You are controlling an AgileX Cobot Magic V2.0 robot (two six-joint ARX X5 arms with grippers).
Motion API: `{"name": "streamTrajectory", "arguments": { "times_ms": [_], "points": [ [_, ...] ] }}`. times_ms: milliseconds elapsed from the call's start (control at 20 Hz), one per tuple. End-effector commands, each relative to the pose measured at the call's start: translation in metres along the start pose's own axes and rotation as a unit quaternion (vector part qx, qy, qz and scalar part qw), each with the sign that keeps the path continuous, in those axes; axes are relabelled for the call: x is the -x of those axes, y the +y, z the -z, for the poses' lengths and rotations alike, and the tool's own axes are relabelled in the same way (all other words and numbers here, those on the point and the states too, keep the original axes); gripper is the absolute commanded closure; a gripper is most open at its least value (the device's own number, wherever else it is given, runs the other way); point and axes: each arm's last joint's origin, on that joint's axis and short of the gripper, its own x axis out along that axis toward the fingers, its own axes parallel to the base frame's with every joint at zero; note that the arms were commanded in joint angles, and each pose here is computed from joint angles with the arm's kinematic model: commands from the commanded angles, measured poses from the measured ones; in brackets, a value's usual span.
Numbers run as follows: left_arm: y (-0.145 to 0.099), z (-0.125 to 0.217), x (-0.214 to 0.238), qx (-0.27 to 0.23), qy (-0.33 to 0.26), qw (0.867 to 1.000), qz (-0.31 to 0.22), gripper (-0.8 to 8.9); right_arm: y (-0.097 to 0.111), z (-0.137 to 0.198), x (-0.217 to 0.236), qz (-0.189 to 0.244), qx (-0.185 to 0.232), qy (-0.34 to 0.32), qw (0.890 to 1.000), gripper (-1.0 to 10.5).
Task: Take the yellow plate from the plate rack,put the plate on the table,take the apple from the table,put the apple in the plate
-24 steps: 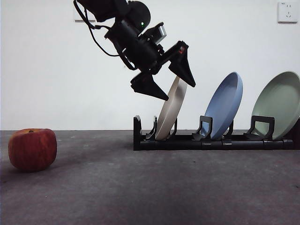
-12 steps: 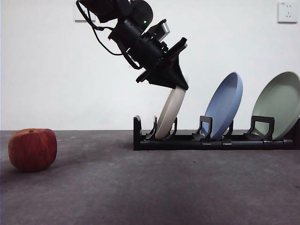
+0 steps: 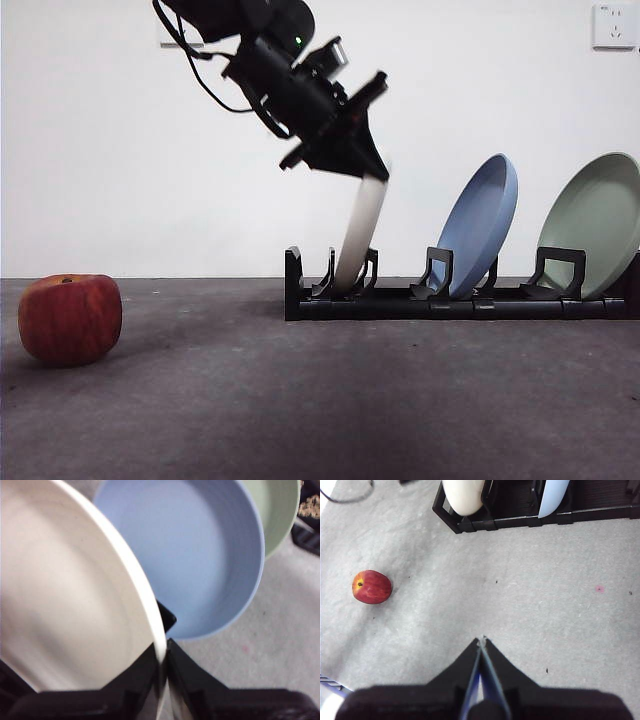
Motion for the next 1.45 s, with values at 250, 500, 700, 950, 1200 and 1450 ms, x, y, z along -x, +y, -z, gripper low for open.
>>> {"name": "streamTrajectory", "arguments": {
  "times_ms": [250,500,700,950,1200,1450],
  "points": [
    [-0.014,-0.066,0.067,-0.009,-0.098,0.995,-0.002,8.2,0.001,-0.002,0.001,-0.002,0.009,-0.004,1.0,9.5],
    [-0.051,-0.078,0.129,-0.048,-0.051,0.997,-0.006,8.2,0.001,-0.002,0.001,-0.002,0.009,-0.005,1.0,9.5],
    [-0.086,-0.064,0.167,-0.098,0.014,0.995,0.006,8.2,0.001,-0.003,0.001,-0.002,0.012,-0.011,1.0,9.5],
    [-0.112,-0.056,0.205,-0.118,0.028,0.993,0.013,8.19,0.001,-0.007,0.0,-0.004,0.008,-0.026,1.0,9.5],
    [-0.161,-0.033,0.234,-0.157,0.044,0.987,0.003,8.19,0.0,-0.006,-0.001,-0.004,0.0,-0.015,1.0,9.5],
    [-0.205,0.034,0.225,-0.209,0.151,0.966,0.017,8.19,0.0,-0.005,-0.002,-0.003,-0.001,-0.012,1.0,9.5]
  ]
}}
